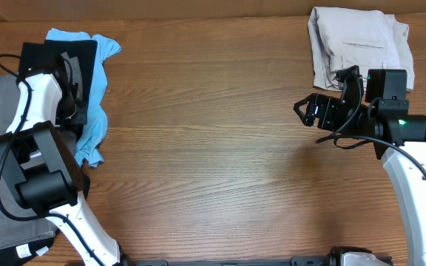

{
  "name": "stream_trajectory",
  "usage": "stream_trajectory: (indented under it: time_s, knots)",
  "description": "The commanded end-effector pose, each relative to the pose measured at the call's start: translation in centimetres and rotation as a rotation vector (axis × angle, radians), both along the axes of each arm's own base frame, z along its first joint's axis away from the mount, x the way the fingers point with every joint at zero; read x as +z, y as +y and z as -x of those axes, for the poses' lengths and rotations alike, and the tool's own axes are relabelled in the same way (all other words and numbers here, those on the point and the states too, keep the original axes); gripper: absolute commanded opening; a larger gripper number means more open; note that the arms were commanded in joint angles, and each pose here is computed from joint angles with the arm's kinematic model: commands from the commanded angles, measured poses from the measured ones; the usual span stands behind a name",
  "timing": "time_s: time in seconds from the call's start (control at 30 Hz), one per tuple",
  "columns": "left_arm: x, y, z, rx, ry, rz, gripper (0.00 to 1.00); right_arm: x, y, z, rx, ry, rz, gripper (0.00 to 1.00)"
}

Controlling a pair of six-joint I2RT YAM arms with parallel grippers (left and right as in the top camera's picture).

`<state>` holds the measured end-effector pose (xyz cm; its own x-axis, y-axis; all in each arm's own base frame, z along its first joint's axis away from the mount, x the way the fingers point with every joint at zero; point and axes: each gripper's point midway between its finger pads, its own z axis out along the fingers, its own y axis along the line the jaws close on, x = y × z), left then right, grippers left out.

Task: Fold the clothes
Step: 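Reach the left gripper into the clothes pile and grasp the grey shorts, then pull the grey shorts right out of the pile onto the open table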

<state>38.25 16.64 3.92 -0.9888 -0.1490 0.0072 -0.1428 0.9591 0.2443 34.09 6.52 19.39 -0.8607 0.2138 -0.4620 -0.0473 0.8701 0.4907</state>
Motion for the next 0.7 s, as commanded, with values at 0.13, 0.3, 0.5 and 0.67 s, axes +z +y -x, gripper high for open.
stream_trajectory:
  time_s: [0.13, 0.3, 0.5, 0.67]
  knots:
    - [11.2, -4.5, -4.3, -0.042, -0.171, 0.043, 0.04, 1.0, 0.2, -0.4, 0.010, -0.035, -0.003, 0.82]
    - [16.4, -12.9, -6.2, -0.196, -0.275, 0.188, 0.04, 1.1, 0.1, -0.5, 0.008, -0.036, -0.003, 0.79]
    - [16.7, -23.0, -6.1, -0.404, -0.268, 0.278, 0.04, 1.1, -1.4, -0.2, -0.043, -0.009, -0.008, 0.78]
    - [16.1, -30.7, -5.9, -0.562, -0.281, 0.347, 0.04, 1.1, -2.6, -0.3, -0.111, 0.013, -0.033, 0.78]
